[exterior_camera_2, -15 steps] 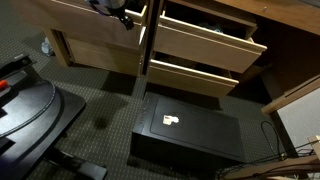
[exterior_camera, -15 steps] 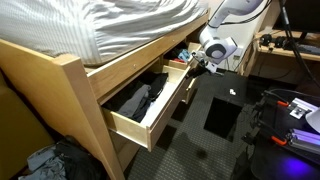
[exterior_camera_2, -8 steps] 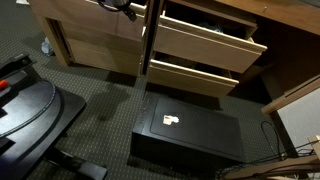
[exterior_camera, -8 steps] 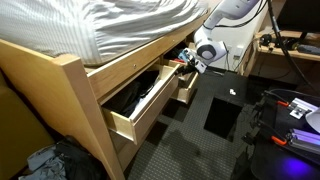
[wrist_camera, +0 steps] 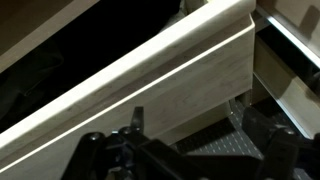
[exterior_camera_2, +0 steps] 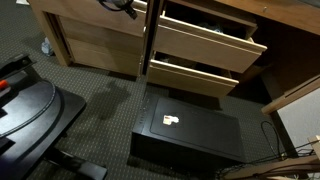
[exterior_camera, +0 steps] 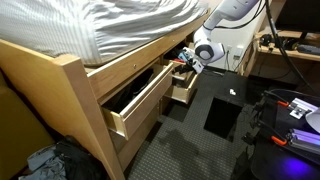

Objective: Close the top drawer on the left

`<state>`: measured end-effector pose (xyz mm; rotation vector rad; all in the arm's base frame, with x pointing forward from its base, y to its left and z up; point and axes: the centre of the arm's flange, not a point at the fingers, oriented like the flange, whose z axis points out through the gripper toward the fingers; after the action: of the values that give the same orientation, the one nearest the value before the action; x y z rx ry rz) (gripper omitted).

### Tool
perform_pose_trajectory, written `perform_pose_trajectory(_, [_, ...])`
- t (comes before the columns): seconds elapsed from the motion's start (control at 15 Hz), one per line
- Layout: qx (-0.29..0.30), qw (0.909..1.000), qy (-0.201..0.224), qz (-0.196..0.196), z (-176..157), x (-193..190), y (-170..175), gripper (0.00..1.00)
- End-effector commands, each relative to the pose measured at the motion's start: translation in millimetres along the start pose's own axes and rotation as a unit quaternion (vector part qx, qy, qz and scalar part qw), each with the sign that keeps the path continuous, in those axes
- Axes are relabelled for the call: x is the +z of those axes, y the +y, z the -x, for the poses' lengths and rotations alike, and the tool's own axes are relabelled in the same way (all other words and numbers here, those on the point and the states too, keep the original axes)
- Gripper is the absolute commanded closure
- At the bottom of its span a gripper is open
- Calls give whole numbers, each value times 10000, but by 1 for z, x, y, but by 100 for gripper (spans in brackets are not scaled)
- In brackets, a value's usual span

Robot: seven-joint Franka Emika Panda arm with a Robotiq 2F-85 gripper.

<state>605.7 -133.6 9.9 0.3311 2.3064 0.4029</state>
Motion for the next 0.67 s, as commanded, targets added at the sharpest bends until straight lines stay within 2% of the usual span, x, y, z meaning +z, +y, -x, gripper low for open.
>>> perform_pose_trajectory(0.0, [0, 10000, 0, 1, 0, 0, 0, 0])
perform_pose_trajectory(0.13, [-129, 9999, -92, -15, -3, 30, -1, 0])
perform_pose_trajectory(0.33, [-492, 9983, -174, -242, -4, 97, 0, 0])
perform_pose_trajectory(0.6, [-858, 9953, -369, -237, -17, 128, 4, 0])
